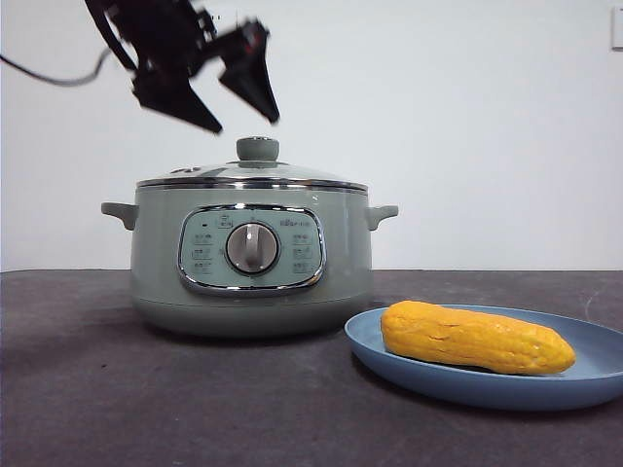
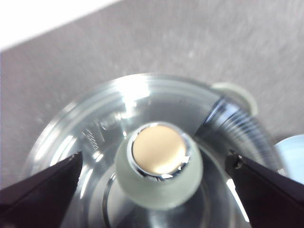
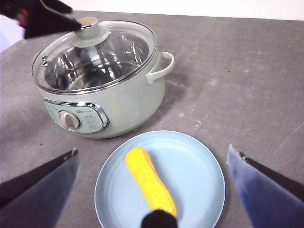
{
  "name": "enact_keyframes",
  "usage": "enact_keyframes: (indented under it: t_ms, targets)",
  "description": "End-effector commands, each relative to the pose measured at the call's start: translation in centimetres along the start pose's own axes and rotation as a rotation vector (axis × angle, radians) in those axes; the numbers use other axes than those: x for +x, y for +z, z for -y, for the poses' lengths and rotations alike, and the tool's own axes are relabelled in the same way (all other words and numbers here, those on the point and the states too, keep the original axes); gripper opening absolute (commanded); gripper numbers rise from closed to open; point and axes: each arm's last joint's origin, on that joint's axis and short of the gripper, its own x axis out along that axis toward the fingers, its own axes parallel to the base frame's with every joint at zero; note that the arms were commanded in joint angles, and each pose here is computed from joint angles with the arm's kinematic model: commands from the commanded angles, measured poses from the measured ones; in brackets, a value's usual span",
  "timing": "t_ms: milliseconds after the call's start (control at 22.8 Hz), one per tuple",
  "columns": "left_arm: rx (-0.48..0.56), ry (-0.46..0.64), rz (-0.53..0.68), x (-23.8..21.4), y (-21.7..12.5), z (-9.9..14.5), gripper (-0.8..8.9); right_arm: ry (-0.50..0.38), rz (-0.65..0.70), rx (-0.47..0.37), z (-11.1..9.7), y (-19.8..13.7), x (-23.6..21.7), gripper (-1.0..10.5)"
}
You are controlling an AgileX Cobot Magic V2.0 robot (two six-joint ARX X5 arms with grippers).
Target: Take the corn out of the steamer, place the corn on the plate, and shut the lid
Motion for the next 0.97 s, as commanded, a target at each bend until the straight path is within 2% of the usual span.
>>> enact_keyframes:
  t_ms: [44, 395, 527, 703, 791, 923, 967]
  targets:
    - [-0.029, -0.002, 0.019, -2.3, 0.4, 0.4, 5.03, 0.004, 0.01, 0.007, 0.0, 0.2, -0.1, 5.4]
    - [-0.124, -0.104, 0.051, -11.2, 1.1, 2.6, 5.03, 0.024, -0.029, 0.007, -0.1, -0.2, -0.1, 5.4]
    - [-0.126, -0.155, 0.045, -14.1, 0.6, 3.4, 5.02, 0.024, -0.058, 0.007, 0.0, -0.5, -0.1, 5.4]
    - [-0.137, -0.226, 0.012, -17.2, -0.4, 4.5, 4.92, 0.084, -0.098, 0.016, -0.2, -0.8, -0.2, 5.4]
    - [-0.145, -0.241, -0.011, -18.4, -0.9, 4.8, 3.95, 0.114, -0.116, 0.02, -0.3, -0.9, -0.2, 5.3]
    - [-0.151, -0.245, -0.045, -19.4, -1.6, 5.2, 1.2, 0.184, -0.141, 0.026, -0.5, -1.1, -0.2, 5.2]
    - [-0.153, -0.245, -0.052, -19.6, -1.7, 5.2, 0.35, 0.204, -0.145, 0.027, -0.5, -1.1, -0.3, 4.7]
